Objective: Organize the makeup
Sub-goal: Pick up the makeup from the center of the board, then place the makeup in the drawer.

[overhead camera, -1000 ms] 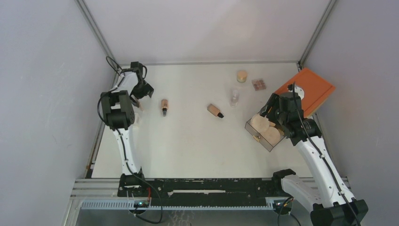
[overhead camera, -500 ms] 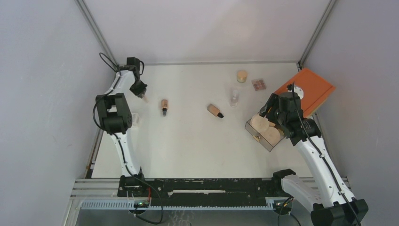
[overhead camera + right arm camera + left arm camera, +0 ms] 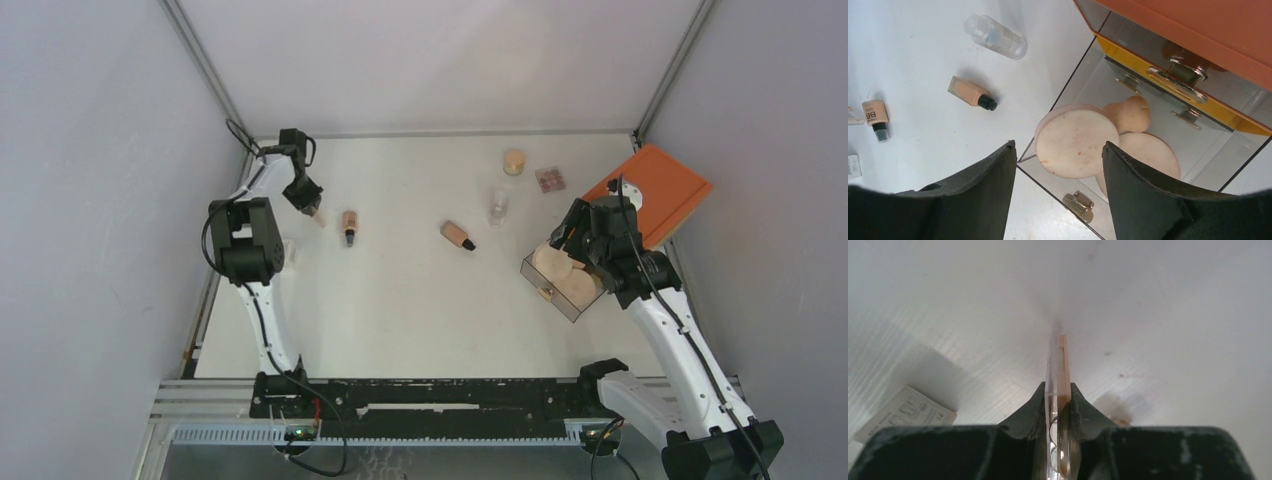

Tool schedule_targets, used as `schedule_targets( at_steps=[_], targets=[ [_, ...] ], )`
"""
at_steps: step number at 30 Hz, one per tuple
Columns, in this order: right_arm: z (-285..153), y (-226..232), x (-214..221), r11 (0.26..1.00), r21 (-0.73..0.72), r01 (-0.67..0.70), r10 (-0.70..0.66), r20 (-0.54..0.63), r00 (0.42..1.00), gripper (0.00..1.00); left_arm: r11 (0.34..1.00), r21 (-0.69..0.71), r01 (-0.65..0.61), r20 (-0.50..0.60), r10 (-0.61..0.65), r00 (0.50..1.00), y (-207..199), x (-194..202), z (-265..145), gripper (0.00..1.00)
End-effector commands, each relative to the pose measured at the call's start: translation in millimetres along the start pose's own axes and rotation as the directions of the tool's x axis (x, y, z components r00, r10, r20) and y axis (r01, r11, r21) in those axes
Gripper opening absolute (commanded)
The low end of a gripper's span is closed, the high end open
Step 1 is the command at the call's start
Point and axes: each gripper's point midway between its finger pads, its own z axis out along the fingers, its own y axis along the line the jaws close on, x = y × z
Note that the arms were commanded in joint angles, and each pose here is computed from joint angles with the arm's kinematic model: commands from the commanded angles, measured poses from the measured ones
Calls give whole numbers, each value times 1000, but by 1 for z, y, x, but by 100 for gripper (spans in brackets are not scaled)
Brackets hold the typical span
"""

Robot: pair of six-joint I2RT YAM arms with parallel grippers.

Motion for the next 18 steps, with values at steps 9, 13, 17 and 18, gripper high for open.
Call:
schedule_targets(
  at_steps=[9, 13, 17, 18],
  targets=[
    [-20, 55, -25, 967, -254, 8, 2, 39, 999, 73, 168, 915, -368, 250, 482, 840, -145, 120, -287, 0],
    [-32, 93, -22, 894, -448, 13, -18, -6, 1000, 75, -185, 918, -352, 395, 530, 751, -131, 179, -368, 0],
    [-69, 146, -15, 677, -736, -3, -84, -82, 993, 79, -428, 852, -301, 502, 505, 702, -105, 218, -421, 0],
    [-78, 155, -15, 625, -781, -15, -91, -92, 992, 79, -458, 841, -288, 512, 504, 696, -99, 224, -428, 0]
  ],
)
